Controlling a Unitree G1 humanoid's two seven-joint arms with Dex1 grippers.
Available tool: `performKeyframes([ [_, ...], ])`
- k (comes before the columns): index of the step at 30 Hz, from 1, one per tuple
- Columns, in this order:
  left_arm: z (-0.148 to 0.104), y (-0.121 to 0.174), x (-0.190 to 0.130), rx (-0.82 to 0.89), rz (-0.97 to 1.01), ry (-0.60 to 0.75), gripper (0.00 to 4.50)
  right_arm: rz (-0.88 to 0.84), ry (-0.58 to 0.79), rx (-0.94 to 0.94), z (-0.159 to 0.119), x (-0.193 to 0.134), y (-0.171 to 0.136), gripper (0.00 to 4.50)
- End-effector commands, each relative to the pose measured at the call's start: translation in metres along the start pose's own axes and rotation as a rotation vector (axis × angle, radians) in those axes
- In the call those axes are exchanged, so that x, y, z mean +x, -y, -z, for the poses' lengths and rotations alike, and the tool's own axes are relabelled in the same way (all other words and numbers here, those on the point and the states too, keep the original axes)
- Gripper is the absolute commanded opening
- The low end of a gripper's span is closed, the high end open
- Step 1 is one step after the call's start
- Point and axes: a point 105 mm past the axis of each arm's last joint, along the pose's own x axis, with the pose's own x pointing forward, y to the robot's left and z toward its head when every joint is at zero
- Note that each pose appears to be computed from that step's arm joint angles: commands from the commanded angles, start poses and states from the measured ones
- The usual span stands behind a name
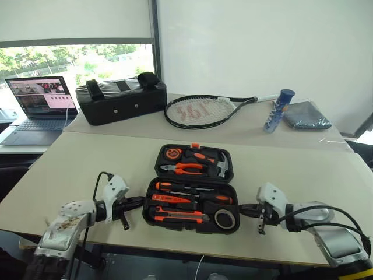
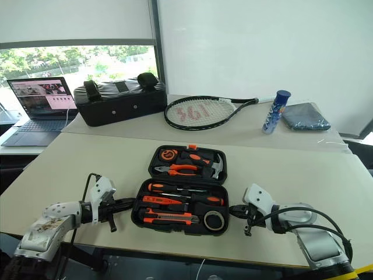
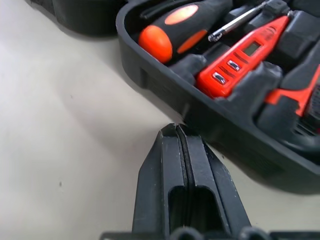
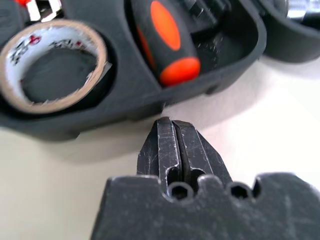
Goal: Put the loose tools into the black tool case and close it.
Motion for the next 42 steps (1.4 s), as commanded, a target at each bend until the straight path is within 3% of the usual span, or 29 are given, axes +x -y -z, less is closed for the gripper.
performKeyframes([
  [1, -0.012, -0.023, -0.019, -0.027, -0.072, -0.006, 0.00, 0.022, 0.047, 0.055, -0.018, -0.026, 0.012, 0.29],
  [4, -0.027, -0.034, -0.025, -0.109, -0.078, -0.029, 0.72, 0.002, 0.120, 0.126, -0.041, -0.035, 0.015, 1.06],
  [6, -0.051, -0.043, -0.026, -0.200, -0.095, -0.003, 1.48, 0.114, 0.177, 0.213, -0.063, -0.037, 0.035, 1.77],
  [7, -0.057, -0.046, -0.026, -0.228, -0.107, -0.004, 1.81, 0.143, 0.176, 0.249, -0.067, -0.037, 0.040, 2.07],
  [9, -0.075, -0.047, -0.022, -0.331, -0.076, -0.023, 2.54, 0.139, 0.002, 0.320, -0.065, -0.034, 0.042, 2.81],
  [11, -0.087, -0.050, -0.016, -0.390, -0.077, -0.065, 3.26, 0.139, 0.044, 0.458, -0.083, -0.031, 0.053, 3.47],
  [15, -0.093, -0.058, -0.004, -0.463, -0.145, -0.165, 4.46, 0.168, -0.033, 0.630, -0.094, -0.020, 0.065, 3.53],
  [19, -0.105, -0.060, 0.023, -0.516, -0.144, -0.185, 4.46, 0.233, -0.092, 0.776, -0.096, 0.000, 0.081, 3.53],
  [26, -0.103, -0.065, 0.049, -0.549, -0.176, -0.209, 4.46, 0.344, -0.198, 0.788, -0.083, 0.015, 0.093, 3.53],
  [33, -0.096, -0.062, 0.053, -0.541, -0.170, -0.246, 4.46, 0.374, -0.246, 0.784, -0.077, 0.019, 0.096, 3.53],
  [35, -0.095, -0.063, 0.055, -0.546, -0.178, -0.245, 4.50, 0.377, -0.254, 0.786, -0.075, 0.023, 0.097, 3.02],
  [38, -0.090, -0.064, 0.059, -0.533, -0.190, -0.253, 3.84, 0.369, -0.266, 0.786, -0.074, 0.031, 0.096, 2.18],
  [41, -0.087, -0.062, 0.061, -0.534, -0.183, -0.268, 2.45, 0.363, -0.293, 0.777, -0.071, 0.036, 0.095, 0.88],
  [42, -0.086, -0.062, 0.061, -0.534, -0.182, -0.270, 2.30, 0.361, -0.302, 0.769, -0.070, 0.037, 0.095, 0.75],
])
